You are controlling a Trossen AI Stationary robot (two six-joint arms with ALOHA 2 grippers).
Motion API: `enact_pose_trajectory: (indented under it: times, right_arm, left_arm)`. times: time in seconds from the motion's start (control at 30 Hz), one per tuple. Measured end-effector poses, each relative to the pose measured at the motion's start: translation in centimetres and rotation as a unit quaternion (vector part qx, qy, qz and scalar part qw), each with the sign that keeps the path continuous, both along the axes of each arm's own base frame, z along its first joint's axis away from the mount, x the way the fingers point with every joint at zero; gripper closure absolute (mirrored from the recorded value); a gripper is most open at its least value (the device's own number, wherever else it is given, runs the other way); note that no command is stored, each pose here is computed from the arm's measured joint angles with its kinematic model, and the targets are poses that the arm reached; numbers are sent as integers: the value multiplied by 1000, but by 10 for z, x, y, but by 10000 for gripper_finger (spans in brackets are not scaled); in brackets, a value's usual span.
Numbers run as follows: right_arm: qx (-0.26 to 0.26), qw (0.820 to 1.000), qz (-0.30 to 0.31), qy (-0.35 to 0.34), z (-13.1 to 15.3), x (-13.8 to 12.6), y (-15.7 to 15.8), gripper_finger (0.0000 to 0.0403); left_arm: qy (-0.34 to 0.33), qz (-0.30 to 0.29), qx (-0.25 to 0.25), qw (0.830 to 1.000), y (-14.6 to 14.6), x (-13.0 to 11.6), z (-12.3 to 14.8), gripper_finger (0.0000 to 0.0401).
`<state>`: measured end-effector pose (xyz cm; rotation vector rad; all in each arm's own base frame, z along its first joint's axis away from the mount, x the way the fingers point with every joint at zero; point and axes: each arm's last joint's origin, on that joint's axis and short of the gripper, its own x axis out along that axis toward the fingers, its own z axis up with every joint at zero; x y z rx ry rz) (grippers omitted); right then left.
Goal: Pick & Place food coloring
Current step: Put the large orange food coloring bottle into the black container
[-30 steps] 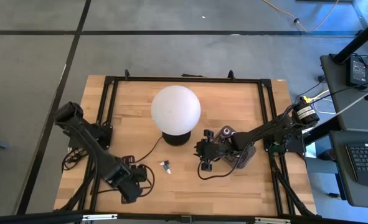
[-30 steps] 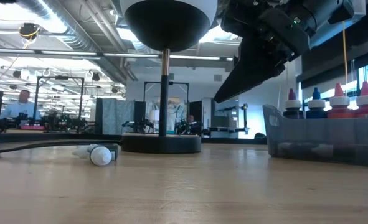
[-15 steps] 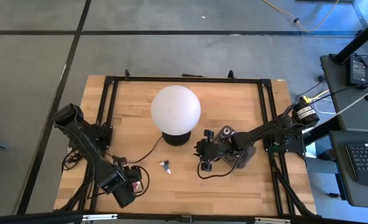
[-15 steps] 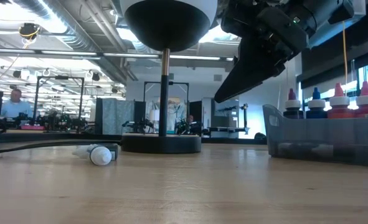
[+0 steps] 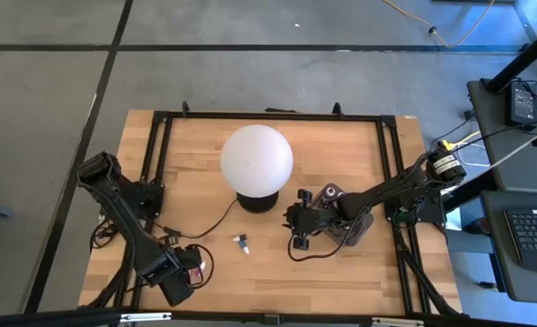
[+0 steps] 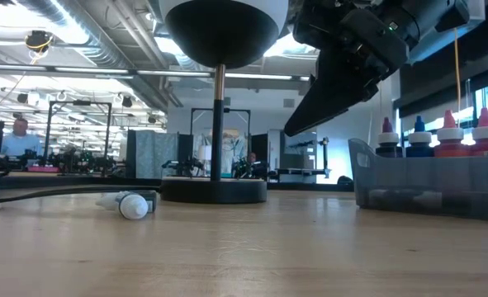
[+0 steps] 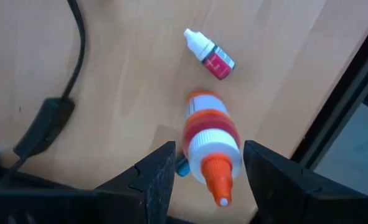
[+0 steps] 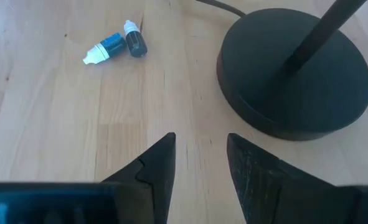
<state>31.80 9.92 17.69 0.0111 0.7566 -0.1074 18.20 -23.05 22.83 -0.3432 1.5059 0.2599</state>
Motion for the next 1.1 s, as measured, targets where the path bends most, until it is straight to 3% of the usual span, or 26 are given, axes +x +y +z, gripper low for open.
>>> enact_pose_trajectory:
  times: [0.87,1.1]
  right_arm:
    - [0,1000,0,0,0,0,0,256]
    - [0,1000,1,0,0,0,0,256]
  left_arm:
    - [22,-3,1,1000,-8,2,-13,234]
    - [18,-23,-2,1000,-7,1,-10,265]
